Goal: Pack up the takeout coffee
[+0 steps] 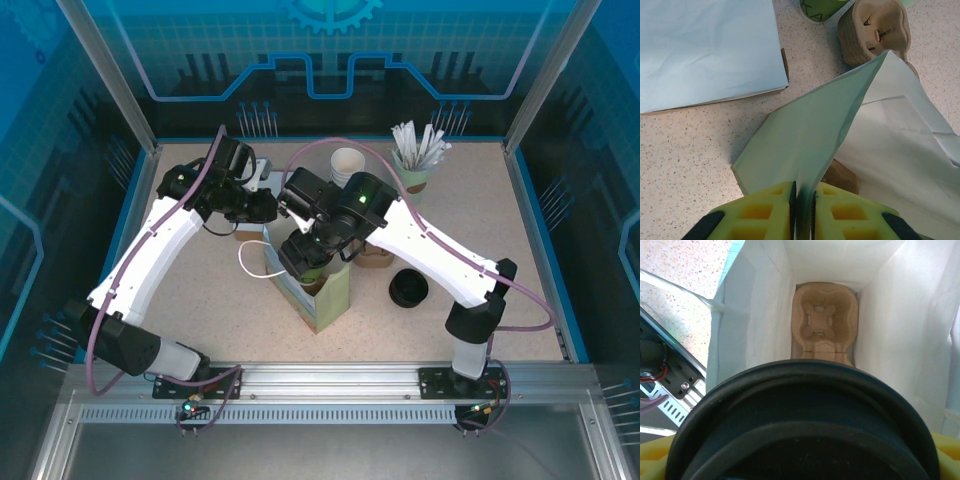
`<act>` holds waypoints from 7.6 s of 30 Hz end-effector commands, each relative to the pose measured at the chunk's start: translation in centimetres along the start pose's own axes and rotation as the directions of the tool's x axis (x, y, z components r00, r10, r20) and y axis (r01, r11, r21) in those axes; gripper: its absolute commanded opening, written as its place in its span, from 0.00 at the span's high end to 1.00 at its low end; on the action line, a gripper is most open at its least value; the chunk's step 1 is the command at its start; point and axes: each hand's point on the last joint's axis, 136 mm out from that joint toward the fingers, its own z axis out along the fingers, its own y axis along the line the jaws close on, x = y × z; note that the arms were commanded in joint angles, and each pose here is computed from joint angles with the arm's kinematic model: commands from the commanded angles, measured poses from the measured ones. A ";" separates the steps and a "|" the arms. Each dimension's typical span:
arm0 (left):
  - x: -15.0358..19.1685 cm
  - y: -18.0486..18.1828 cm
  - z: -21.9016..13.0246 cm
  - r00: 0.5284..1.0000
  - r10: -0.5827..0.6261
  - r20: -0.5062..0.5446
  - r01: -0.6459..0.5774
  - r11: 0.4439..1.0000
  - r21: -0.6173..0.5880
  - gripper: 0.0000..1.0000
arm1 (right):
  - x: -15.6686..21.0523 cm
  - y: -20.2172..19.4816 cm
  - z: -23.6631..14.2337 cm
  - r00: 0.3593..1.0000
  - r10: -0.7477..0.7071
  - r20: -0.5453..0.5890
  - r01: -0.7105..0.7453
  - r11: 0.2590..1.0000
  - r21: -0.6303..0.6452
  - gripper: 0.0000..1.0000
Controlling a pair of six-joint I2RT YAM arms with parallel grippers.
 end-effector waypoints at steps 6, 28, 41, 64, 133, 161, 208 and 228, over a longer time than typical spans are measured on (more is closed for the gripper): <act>0.7 -0.2 0.4 1.000 0.000 -0.020 0.000 1.000 0.010 0.83 | 0.6 0.4 0.9 0.998 -0.028 -0.047 0.028 1.000 0.000 0.23; 0.9 0.1 0.7 1.000 0.012 -0.024 -0.012 1.000 -0.003 0.83 | 2.2 -1.6 3.7 0.987 -0.010 -0.163 0.017 0.999 0.038 0.22; 1.0 0.2 0.6 1.000 0.007 -0.024 -0.007 1.000 -0.007 0.83 | 2.4 -2.6 5.9 0.982 0.005 -0.188 0.007 0.998 0.065 0.22; 1.4 2.4 1.8 0.999 0.002 -0.050 -0.008 0.993 -0.116 0.60 | 3.1 -4.1 7.8 0.987 -0.039 -0.155 0.051 0.996 0.075 0.21; 1.4 3.2 2.1 0.998 -0.026 -0.052 0.018 0.988 -0.156 0.48 | 3.0 -5.4 11.7 0.983 -0.057 -0.177 0.068 0.996 0.055 0.21; 1.3 4.1 2.3 0.997 -0.051 -0.057 0.039 0.982 -0.184 0.46 | 6.0 -6.5 11.2 0.981 -0.048 -0.187 0.063 0.995 0.077 0.21; 1.5 4.7 2.8 0.996 -0.057 -0.070 0.043 0.979 -0.199 0.43 | 7.9 -7.8 13.1 0.971 -0.018 -0.238 0.035 0.997 0.066 0.21; 1.3 4.6 2.8 0.996 -0.054 -0.071 0.039 0.980 -0.196 0.42 | 9.4 -8.1 15.4 0.955 -0.025 -0.295 0.047 0.997 0.068 0.21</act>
